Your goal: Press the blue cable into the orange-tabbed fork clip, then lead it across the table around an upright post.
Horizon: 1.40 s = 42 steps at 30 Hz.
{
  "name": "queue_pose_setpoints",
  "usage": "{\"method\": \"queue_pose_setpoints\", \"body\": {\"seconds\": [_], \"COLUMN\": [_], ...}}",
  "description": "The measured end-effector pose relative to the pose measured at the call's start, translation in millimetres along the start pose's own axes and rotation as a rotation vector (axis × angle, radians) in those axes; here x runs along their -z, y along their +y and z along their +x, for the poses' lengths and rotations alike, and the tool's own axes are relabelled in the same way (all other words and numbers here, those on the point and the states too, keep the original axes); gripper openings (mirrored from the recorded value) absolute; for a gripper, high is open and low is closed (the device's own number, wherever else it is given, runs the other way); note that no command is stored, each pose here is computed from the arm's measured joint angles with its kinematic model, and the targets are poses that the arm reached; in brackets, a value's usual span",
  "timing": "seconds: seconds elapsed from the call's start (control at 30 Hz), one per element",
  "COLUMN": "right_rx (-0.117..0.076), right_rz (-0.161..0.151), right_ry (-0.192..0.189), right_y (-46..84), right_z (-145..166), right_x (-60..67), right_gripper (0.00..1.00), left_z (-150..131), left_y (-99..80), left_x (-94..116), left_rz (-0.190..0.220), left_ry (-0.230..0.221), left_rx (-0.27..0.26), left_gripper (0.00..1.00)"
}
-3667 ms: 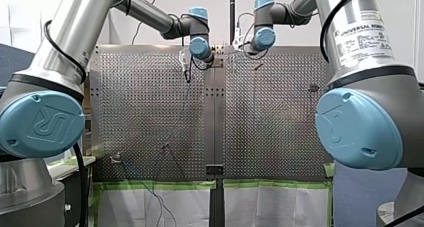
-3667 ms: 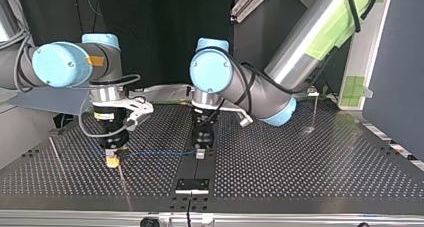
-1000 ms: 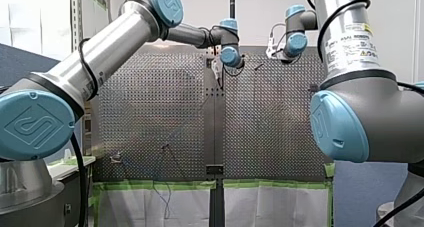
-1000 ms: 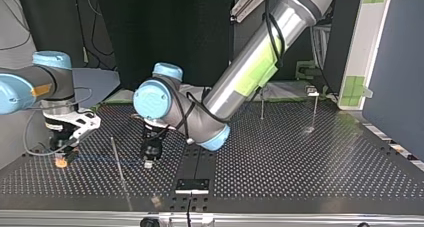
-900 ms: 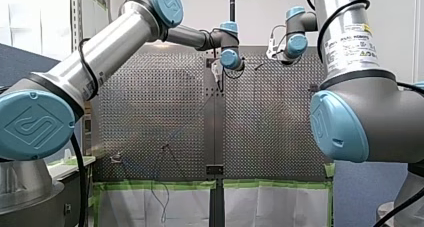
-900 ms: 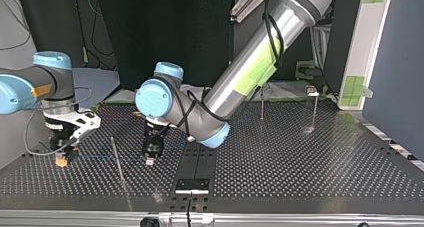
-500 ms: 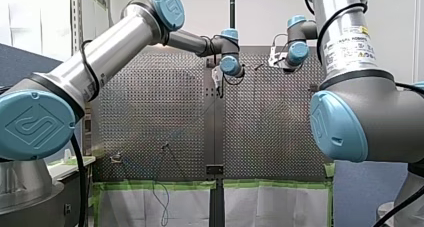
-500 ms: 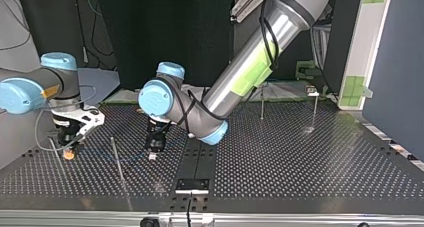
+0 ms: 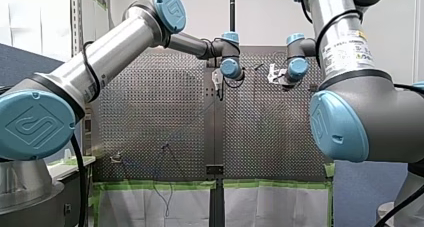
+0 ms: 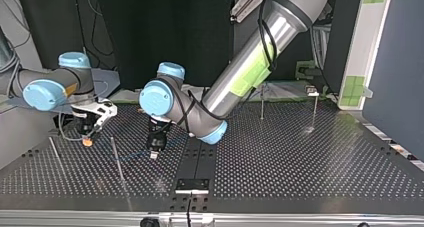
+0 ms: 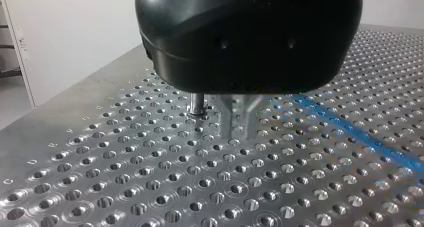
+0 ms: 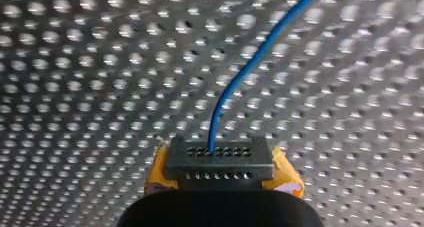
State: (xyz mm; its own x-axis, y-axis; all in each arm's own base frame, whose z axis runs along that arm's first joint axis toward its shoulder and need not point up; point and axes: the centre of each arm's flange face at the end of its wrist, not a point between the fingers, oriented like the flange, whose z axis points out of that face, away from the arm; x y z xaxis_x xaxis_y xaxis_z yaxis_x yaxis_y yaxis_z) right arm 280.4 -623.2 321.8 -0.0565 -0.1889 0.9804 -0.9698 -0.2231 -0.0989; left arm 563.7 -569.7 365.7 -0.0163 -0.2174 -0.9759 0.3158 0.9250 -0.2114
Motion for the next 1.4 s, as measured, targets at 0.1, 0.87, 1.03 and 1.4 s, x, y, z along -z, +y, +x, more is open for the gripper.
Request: {"method": "queue_pose_setpoints", "body": {"seconds": [0.1, 0.87, 1.03, 1.4], "right_rx": [-0.003, -0.037, -0.032, -0.029], "right_rz": [0.0, 0.012, 0.005, -0.019], "right_ry": [-0.01, -0.039, -0.068, -0.093], "right_y": [0.4, -3.7, -1.1, 12.4], "right_z": [-9.3, -100.2, -135.4, -186.8], "right_x": [-0.8, -12.2, -22.4, -39.4], "right_gripper": [0.0, 0.0, 0.0, 0.0], "left_z": [2.4, 32.6, 31.7, 22.5], "left_y": [0.8, 19.1, 19.5, 19.8], "left_x": [0.8, 5.6, 5.4, 3.6], "left_rz": [-0.001, -0.039, -0.042, -0.056], "left_ry": [0.008, 0.059, 0.058, 0.052], "left_rx": [-0.006, -0.047, -0.048, -0.062], "left_gripper": [0.56, 1.0, 1.0, 1.0]}}
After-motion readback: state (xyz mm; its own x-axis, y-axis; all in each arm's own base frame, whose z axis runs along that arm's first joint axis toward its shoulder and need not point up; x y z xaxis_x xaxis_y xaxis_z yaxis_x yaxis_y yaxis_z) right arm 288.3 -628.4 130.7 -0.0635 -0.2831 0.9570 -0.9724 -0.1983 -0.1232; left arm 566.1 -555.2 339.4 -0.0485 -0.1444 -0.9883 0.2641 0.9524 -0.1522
